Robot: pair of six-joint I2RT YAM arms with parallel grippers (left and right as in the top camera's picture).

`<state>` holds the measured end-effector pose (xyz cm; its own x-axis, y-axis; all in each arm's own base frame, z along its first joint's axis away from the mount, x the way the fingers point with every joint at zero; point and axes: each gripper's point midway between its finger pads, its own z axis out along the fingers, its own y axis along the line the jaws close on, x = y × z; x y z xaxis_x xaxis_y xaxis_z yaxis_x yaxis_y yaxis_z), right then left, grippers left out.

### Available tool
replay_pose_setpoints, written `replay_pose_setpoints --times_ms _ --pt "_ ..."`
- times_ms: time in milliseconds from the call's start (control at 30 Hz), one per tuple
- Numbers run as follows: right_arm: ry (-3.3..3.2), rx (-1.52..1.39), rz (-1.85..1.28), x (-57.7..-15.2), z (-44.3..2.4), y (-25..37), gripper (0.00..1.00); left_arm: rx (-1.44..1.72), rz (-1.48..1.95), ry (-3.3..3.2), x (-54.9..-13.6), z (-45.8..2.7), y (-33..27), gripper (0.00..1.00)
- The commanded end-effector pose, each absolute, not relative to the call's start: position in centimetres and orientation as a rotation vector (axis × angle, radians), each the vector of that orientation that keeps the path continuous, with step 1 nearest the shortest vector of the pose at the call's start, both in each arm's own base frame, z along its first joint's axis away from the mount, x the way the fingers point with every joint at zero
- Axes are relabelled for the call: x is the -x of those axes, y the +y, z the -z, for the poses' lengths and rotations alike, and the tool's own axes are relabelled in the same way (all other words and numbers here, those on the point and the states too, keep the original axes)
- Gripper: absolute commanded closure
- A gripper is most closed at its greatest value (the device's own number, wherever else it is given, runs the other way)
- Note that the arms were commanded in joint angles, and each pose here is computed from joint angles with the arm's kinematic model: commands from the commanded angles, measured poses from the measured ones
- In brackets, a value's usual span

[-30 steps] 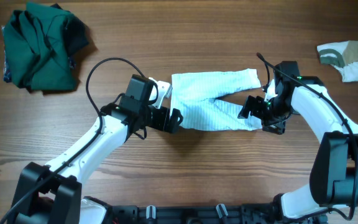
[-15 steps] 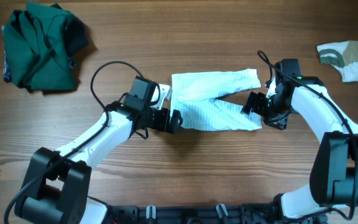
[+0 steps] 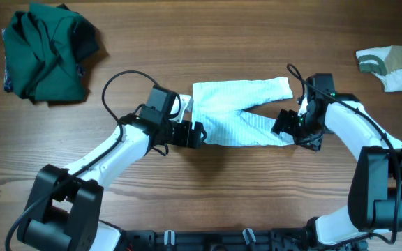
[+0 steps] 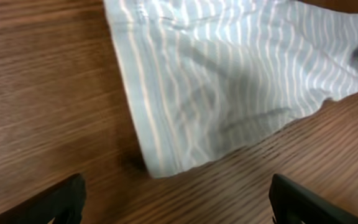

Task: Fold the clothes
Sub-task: 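Grasp the left waist edge and right leg cuff with both grippers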

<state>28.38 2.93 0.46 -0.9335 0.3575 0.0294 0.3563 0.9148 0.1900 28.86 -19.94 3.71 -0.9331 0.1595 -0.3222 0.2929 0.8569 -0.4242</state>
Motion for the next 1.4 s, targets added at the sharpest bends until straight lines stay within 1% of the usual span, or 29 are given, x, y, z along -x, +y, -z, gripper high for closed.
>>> replay_pose_setpoints --times_ms 0,67,133,200,367,467,500,533,567,600,633,700,767,800,867,1000,1067,1100,1167,1233,1267,1333,1367 --pt "3.058 -0.577 -0.280 -28.5 -0.3 2.8 0.09 -0.329 0.726 2.759 -28.8 -4.0 -21.3 0.05" --pt "3.052 -0.573 -0.296 -28.6 -0.4 2.9 0.09 -0.320 0.708 2.762 -28.7 -3.9 -21.4 0.06" --pt "3.050 -0.574 -0.298 -28.7 -0.4 3.0 0.10 -0.317 0.704 2.762 -28.7 -3.9 -21.4 0.09" --pt "3.057 -0.576 -0.301 -28.4 -0.2 3.0 0.12 -0.290 0.701 2.768 -28.8 -3.8 -21.4 0.20" --pt "3.073 -0.609 -0.300 -27.3 0.7 3.0 0.16 -0.262 0.707 2.774 -28.8 -3.9 -21.4 0.20" --pt "3.074 -0.620 -0.300 -27.1 0.9 3.0 0.21 -0.259 0.708 2.774 -28.8 -3.9 -21.4 0.25" --pt "3.074 -0.621 -0.300 -27.1 0.9 3.0 0.25 -0.255 0.709 2.774 -28.8 -3.9 -21.4 0.27" --pt "3.074 -0.620 -0.299 -27.1 0.9 3.0 0.35 -0.256 0.710 2.772 -28.8 -3.9 -21.4 0.28" --pt "3.074 -0.624 -0.299 -27.1 0.9 3.0 0.50 -0.256 0.710 2.772 -28.8 -3.9 -21.4 0.28" --pt "3.073 -0.632 -0.298 -27.1 0.9 3.0 0.57 -0.255 0.709 2.773 -28.8 -3.8 -21.4 0.29" --pt "3.073 -0.636 -0.298 -27.1 0.9 3.0 0.57 -0.255 0.709 2.774 -28.8 -3.8 -21.4 0.29" --pt "3.074 -0.646 -0.296 -27.1 0.9 3.0 0.59 -0.254 0.707 2.780 -28.8 -3.5 -21.4 0.28" --pt "3.076 -0.666 -0.295 -26.9 0.9 3.0 0.66 -0.250 0.700 2.803 -28.7 -2.7 -21.3 0.23" --pt "3.078 -0.666 -0.295 -26.9 0.9 3.0 0.67 -0.239 0.698 2.817 -28.6 -2.4 -21.3 0.20" --pt "3.083 -0.667 -0.293 -26.8 0.9 3.0 0.67 -0.231 0.695 2.840 -28.4 -1.7 -21.3 0.15" --pt "3.087 -0.665 -0.292 -26.7 0.9 3.0 0.67 -0.231 0.694 2.843 -28.4 -1.5 -21.3 0.09" --pt "3.087 -0.665 -0.292 -26.7 0.9 3.0 0.68 -0.233 0.697 2.833 -28.6 -1.5 -21.4 0.09" --pt "3.087 -0.665 -0.292 -26.7 0.9 3.0 0.70 -0.233 0.697 2.832 -28.7 -1.4 -21.4 0.09" --pt "3.088 -0.666 -0.292 -26.6 0.9 3.0 0.73 -0.233 0.697 2.832 -28.7 -1.4 -21.4 0.14" --pt "3.088 -0.666 -0.293 -26.6 0.9 3.0 0.74 -0.233 0.698 2.828 -28.8 -1.4 -21.4 0.16" --pt "3.089 -0.667 -0.292 -26.6 0.9 3.0 0.74 -0.232 0.694 2.826 -28.9 -1.3 -21.4 0.21" --pt "3.092 -0.668 -0.291 -26.5 0.9 3.0 0.75 -0.233 0.696 2.820 -29.1 -1.3 -21.5 0.32" --pt "3.094 -0.668 -0.291 -26.5 0.9 3.0 0.75 -0.233 0.697 2.818 -29.2 -1.1 -21.6 0.36"
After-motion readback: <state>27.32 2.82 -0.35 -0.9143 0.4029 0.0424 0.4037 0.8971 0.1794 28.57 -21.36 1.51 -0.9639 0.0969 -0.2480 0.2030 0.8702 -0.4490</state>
